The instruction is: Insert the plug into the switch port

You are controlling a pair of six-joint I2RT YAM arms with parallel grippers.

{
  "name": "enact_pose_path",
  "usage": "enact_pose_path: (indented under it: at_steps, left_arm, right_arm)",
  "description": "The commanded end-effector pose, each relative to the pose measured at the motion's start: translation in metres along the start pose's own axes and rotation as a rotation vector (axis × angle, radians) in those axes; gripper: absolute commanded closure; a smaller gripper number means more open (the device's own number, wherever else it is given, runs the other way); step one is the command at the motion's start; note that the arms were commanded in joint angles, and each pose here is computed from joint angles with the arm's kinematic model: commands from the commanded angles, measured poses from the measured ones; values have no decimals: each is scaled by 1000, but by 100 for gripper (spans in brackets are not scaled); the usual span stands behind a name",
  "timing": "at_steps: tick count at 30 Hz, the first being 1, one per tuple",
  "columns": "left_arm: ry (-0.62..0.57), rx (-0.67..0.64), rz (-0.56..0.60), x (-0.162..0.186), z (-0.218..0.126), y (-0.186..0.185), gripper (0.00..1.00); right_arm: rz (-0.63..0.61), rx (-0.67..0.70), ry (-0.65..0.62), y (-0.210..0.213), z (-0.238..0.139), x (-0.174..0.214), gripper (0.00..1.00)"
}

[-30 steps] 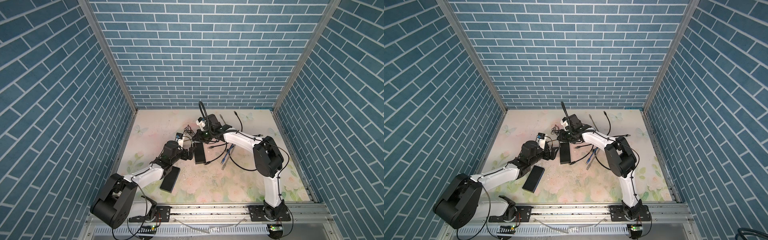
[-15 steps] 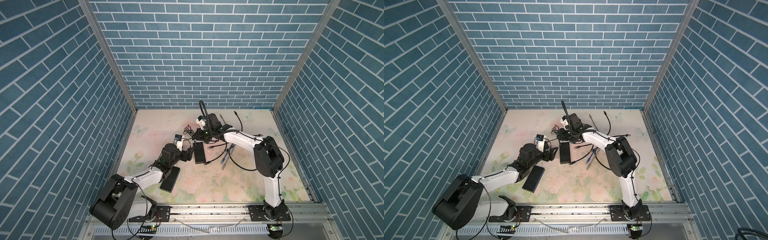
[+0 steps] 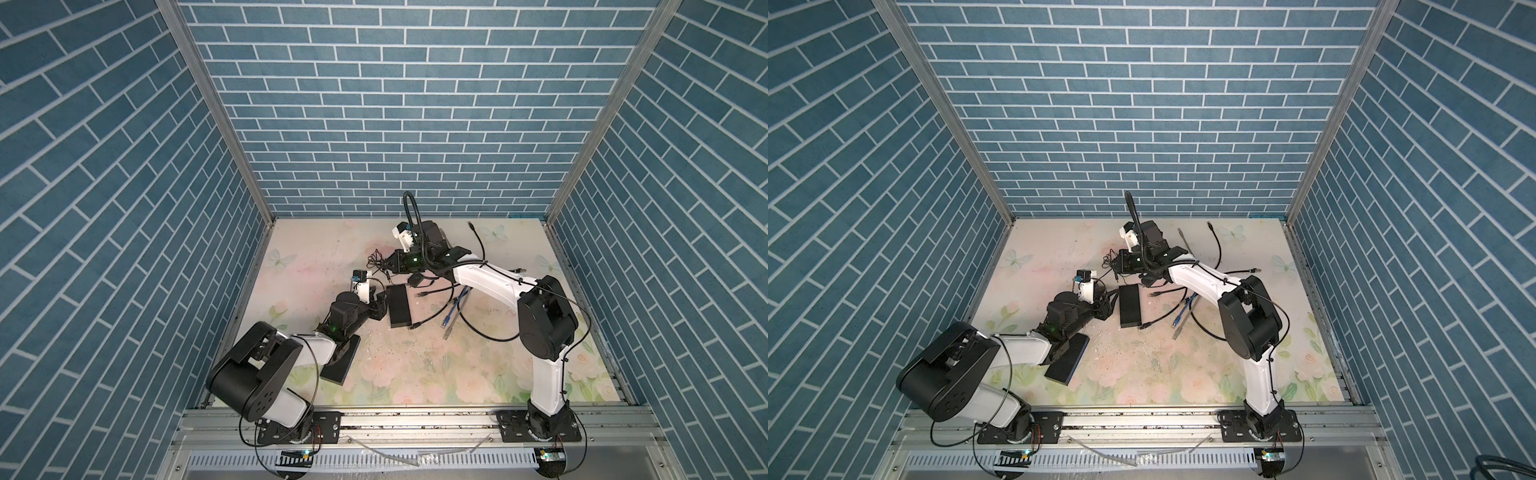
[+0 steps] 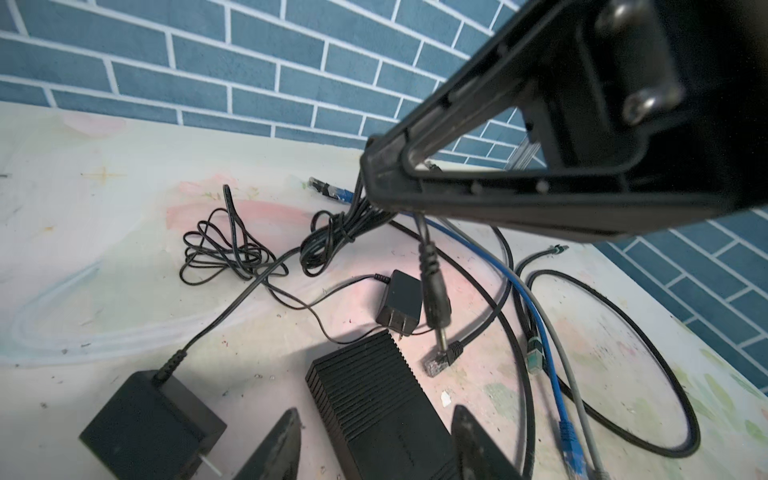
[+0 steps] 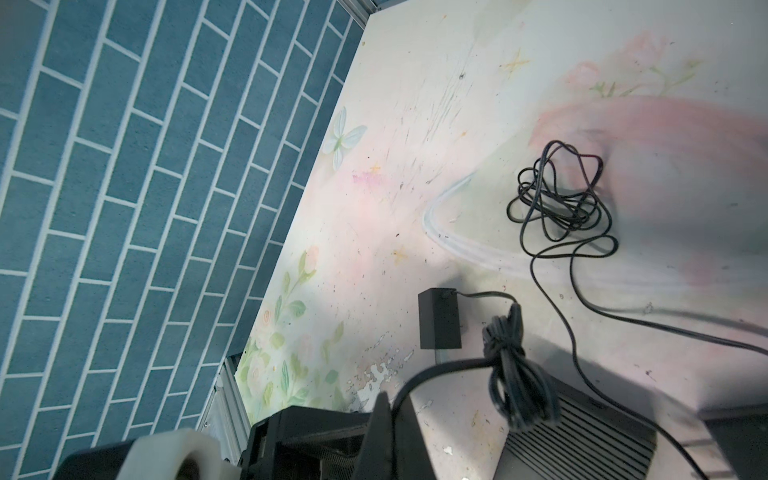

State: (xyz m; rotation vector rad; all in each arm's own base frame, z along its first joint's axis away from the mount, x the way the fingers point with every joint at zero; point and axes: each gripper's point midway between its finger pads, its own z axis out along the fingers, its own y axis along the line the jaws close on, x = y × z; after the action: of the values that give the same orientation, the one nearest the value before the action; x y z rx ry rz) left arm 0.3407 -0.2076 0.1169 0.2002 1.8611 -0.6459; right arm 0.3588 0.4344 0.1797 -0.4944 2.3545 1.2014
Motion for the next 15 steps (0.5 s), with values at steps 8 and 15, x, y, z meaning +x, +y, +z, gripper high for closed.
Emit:
enact_pose_path:
  at_steps: [8,15]
  left_arm:
    - [-201,51,20,-21,4,-7,45]
    - [-211,81,27,-26,10,-15,44]
  right_arm:
    - [-21,-28,-16,9,-9,-2,100]
    - [-19,-27,-12,8,-8,-1,100]
